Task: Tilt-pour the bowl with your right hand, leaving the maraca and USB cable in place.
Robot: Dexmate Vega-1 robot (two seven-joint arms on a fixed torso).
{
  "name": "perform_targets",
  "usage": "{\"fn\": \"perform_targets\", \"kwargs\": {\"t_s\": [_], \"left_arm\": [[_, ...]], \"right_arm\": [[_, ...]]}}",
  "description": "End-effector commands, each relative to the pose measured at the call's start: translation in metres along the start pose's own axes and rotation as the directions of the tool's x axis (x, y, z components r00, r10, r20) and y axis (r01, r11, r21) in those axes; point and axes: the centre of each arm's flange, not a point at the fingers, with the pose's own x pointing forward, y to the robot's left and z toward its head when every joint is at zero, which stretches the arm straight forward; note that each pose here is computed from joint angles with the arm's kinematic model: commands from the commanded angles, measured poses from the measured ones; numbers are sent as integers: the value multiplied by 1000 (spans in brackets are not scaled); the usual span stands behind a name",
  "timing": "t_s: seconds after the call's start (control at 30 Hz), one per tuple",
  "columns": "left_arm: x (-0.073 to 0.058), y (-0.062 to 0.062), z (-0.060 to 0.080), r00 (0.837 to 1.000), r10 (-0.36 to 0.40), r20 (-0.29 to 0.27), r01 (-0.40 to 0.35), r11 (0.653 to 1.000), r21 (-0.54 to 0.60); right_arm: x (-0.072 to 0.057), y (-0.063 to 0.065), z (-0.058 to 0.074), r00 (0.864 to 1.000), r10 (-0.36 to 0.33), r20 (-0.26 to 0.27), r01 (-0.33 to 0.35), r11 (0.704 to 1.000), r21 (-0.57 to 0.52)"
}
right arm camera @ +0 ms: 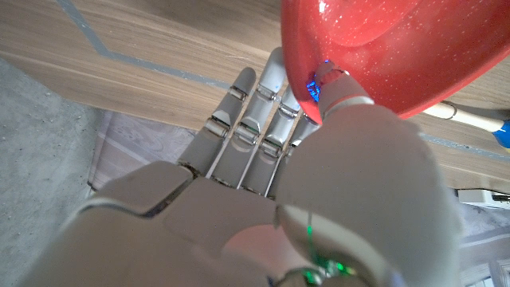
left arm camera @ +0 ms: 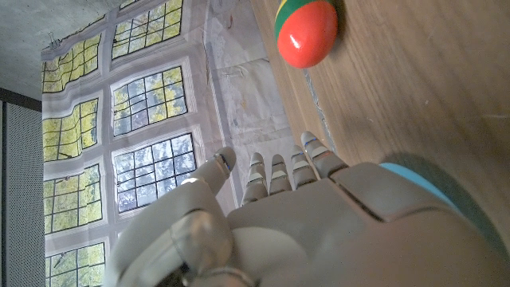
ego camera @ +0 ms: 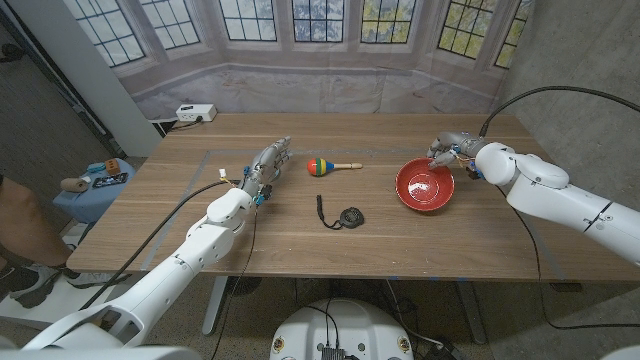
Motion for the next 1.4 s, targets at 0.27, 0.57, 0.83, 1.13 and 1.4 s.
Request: {"fn": "perform_targets", "kwargs": {"t_s": [0.27,0.57,0.83,1.13,1.4], "left_arm": [[2,2,0,1000,3,-4,-3,1000,1],[2,4,1,1000,10,-1,-10,1000,5],[-1,5,3,1000,19,1,-19,1000,11],[-4,3,4,1000,18,0,-18,1000,14],[-2,-1,4,1000,8,1,-8,1000,14]], "right_arm": [[-8,-12,8,997,-74,14,75,997,-18],[-9,-18,14,991,-131,19,132,991,-28],[-8,-20,17,986,-167,28,167,985,-32],[-13,-21,15,976,-218,22,218,975,-31],[-19,-22,14,963,-267,19,268,963,-37]]}}
